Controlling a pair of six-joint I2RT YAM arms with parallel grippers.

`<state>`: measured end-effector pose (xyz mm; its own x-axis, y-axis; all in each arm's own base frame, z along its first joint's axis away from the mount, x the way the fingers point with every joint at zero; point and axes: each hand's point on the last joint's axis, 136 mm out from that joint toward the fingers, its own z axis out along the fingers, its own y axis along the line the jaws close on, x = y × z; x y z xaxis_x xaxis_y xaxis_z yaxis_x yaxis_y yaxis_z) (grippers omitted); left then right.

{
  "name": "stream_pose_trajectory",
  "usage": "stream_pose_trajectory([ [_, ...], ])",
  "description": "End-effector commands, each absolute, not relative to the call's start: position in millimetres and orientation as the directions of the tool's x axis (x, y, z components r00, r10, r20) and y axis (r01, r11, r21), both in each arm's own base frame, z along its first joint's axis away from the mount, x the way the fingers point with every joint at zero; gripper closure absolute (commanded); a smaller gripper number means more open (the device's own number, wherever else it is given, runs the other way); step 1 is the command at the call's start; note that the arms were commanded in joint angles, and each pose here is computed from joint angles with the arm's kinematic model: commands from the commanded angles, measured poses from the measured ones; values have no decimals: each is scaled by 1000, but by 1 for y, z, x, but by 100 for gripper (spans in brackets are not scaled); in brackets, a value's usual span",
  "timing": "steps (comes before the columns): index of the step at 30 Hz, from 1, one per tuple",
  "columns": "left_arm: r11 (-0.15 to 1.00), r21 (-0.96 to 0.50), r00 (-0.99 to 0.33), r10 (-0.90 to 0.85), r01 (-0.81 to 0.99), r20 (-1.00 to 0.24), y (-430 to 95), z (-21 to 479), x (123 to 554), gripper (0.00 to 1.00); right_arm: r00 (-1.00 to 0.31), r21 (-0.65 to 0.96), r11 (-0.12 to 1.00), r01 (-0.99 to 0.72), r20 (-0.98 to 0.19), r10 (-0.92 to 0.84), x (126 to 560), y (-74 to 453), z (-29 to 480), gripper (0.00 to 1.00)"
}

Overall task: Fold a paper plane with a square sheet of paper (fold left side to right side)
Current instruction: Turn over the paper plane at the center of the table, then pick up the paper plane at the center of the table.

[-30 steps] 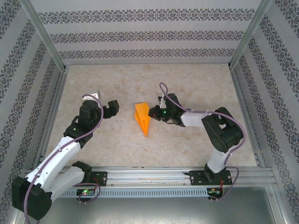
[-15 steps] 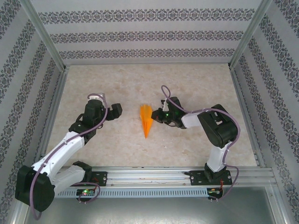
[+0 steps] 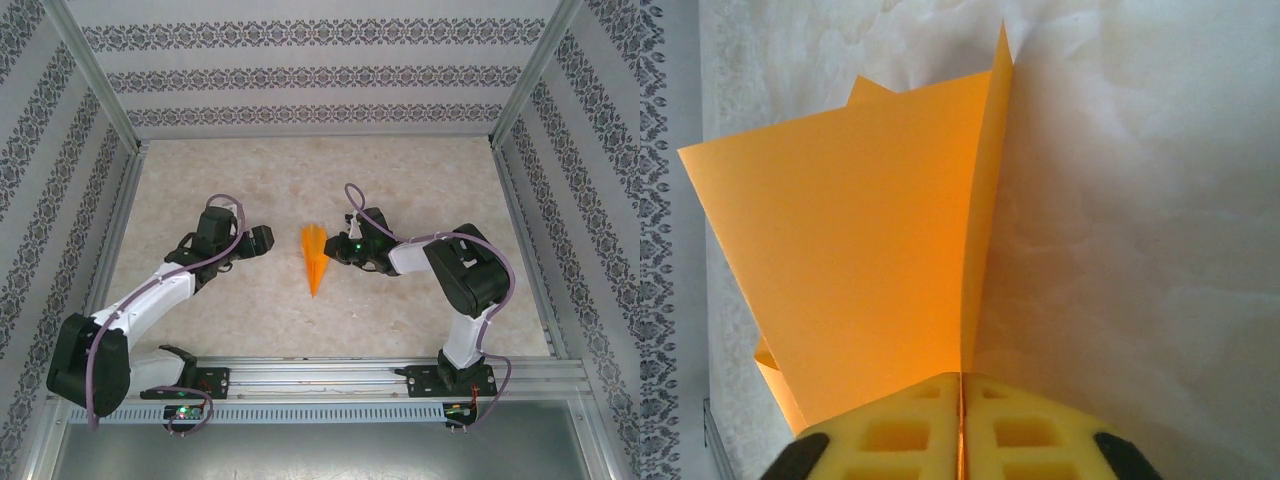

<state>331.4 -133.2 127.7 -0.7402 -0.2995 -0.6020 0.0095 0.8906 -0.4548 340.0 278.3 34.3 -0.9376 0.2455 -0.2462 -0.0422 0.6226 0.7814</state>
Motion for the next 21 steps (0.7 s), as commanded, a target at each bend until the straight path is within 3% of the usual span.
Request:
stream_pose_trajectory([
  [1, 855, -517, -725, -334, 35, -603, -142, 143, 344, 14, -925, 774, 630, -65, -283, 252, 344, 272, 44, 87],
  [9, 853, -521, -732, -333, 35, -594, -144, 140, 344, 14, -922, 757, 650, -71, -299, 247, 344, 268, 47, 81],
  [21, 868, -496, -703, -335, 29, -628, -131, 148, 339, 14, -904, 616, 782, -96, -382, 190, 332, 237, 75, 54],
])
